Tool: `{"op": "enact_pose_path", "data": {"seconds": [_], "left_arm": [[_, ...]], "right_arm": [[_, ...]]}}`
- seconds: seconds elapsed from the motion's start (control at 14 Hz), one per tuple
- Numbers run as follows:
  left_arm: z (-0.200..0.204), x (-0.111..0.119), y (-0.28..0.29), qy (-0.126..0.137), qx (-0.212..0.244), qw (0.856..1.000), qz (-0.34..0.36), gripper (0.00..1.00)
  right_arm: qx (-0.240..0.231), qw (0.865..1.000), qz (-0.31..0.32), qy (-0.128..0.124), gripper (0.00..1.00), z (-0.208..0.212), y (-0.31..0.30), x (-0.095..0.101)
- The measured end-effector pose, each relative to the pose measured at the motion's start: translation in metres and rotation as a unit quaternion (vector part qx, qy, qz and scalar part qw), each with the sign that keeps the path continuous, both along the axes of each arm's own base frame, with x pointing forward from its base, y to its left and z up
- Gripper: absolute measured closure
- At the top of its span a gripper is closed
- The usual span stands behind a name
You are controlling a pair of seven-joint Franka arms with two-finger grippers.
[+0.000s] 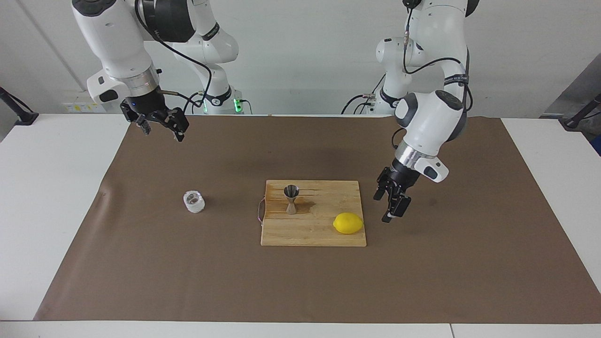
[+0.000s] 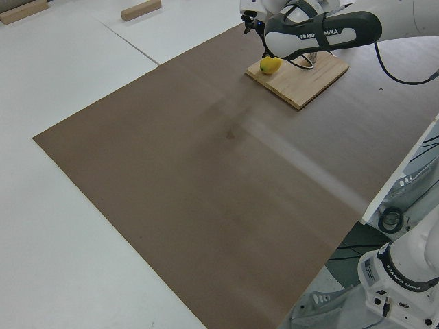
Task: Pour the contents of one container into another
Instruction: 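Withdraw the left gripper while the right gripper reaches the white cup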
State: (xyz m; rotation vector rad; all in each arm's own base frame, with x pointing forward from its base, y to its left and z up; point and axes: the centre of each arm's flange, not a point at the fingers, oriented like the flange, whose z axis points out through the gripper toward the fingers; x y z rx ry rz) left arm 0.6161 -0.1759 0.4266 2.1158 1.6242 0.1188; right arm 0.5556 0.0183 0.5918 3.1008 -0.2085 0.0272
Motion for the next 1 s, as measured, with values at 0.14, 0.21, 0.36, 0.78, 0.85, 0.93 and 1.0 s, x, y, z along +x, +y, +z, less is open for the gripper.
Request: {"op": "enact_pose_path", "data": {"seconds": [0.14,0.21,0.36,0.78,0.85,0.93,1.0], "left_arm": [[-0.001,0.004,0.018,-0.023,0.051,0.997,-0.061,0.00],[-0.001,0.006,0.025,-0.030,0.072,0.993,-0.084,0.00],[-0.003,0.006,0.035,-0.033,0.117,0.984,-0.132,0.00],[0.011,0.003,0.063,-0.057,0.209,0.930,-0.296,0.00],[0.016,0.003,0.071,-0.063,0.221,0.919,-0.321,0.00],[0.020,0.002,0.078,-0.065,0.229,0.909,-0.341,0.00],[0.025,0.001,0.085,-0.065,0.238,0.898,-0.364,0.00]], "right_arm": [[-0.001,0.999,0.042,-0.001,0.00,-0.012,0.000,0.002],[-0.001,0.998,0.069,-0.003,0.00,-0.017,0.000,0.003],[-0.003,0.990,0.137,-0.007,0.00,-0.030,0.001,0.005],[-0.011,0.919,0.393,-0.005,0.00,-0.069,0.003,0.014],[-0.013,0.895,0.446,-0.002,0.00,-0.077,0.003,0.017],[-0.012,0.871,0.490,0.005,0.00,-0.087,0.002,0.019],[-0.009,0.845,0.535,0.014,0.00,-0.099,0.001,0.021]]}}
